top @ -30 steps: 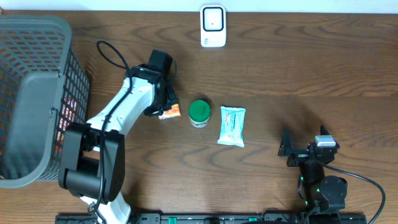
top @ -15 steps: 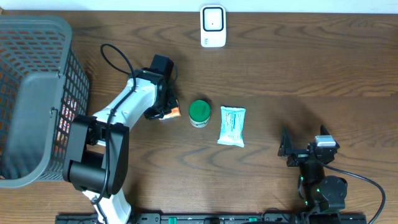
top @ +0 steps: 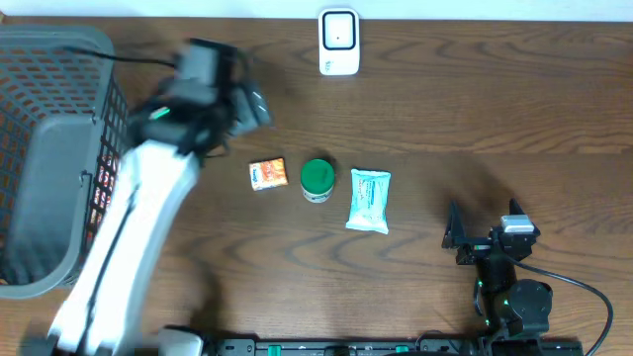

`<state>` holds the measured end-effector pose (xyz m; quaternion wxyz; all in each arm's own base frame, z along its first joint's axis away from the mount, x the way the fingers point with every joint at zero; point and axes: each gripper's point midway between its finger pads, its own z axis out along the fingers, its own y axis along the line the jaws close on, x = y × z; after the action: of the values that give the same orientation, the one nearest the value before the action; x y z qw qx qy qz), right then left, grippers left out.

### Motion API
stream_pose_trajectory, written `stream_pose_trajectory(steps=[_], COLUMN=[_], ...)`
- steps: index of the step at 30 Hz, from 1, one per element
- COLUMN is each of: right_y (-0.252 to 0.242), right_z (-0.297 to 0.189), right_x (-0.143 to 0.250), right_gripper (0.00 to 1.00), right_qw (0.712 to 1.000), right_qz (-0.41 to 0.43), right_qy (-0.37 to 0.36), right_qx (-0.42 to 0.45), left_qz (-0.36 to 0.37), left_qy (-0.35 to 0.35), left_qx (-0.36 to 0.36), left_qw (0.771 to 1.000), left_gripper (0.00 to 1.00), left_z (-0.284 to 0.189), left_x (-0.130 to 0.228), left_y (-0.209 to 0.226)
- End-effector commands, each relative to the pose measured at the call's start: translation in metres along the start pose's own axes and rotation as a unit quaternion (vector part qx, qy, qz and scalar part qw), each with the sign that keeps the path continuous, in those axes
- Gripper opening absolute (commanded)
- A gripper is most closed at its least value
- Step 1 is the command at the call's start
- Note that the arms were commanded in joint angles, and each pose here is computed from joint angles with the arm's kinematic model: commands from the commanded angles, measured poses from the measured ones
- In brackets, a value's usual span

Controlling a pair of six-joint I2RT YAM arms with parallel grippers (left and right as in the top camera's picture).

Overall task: Scan the item barcode
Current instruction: 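Open the left gripper and reach back into the basket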

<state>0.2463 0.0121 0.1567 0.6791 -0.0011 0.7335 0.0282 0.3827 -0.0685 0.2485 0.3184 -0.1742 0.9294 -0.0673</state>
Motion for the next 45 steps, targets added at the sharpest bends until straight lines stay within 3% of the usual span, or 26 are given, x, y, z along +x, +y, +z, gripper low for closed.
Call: stream_pose_trajectory(steps=[1,5,10,13,19,36,45], right_y=[0.000,0.000,0.000,0.000,0.000,0.000,0.000], right_z=[0.000,0.000,0.000,0.000,0.000,0.000,0.000], right_x=[0.000,0.000,0.000,0.000,0.000,0.000,0.000], right_gripper=[0.99,0.99,0.99,0.99,0.99,0.99,0.99], right_qw=[1.000,1.000,1.000,1.000,1.000,1.000,1.000], right_qz=[0.005,0.005,0.005,0.005,0.005,0.005,0.005], right_qy=[0.000,0.000,0.000,0.000,0.000,0.000,0.000], right_qx=[0.000,0.000,0.000,0.000,0.000,0.000,0.000], left_qz=[0.005,-0.044,-0.140,-0.142,-0.179,-0.187,-0.099], left_qy=[-0.128,-0.208,-0.236,-0.205,-0.098,0.043,0.054], left_qx=[-0.062,-0.131,-0.220,-0.223,-0.127,-0.106,-0.101], left_qw=[0.990,0.968,0.936,0.942,0.971,0.976,0.988], left_gripper=[0.98,0.98,0.98,0.98,0.98,0.98,0.98], left_z=[-0.071,-0.133,-0.173,-0.169,-0.122,-0.023,-0.002], left_x=[-0.048,-0.068,-0.067,-0.062,-0.044,-0.025,-0.029], left_y=[0.046,0.112,0.201,0.231,0.270,0.302,0.313])
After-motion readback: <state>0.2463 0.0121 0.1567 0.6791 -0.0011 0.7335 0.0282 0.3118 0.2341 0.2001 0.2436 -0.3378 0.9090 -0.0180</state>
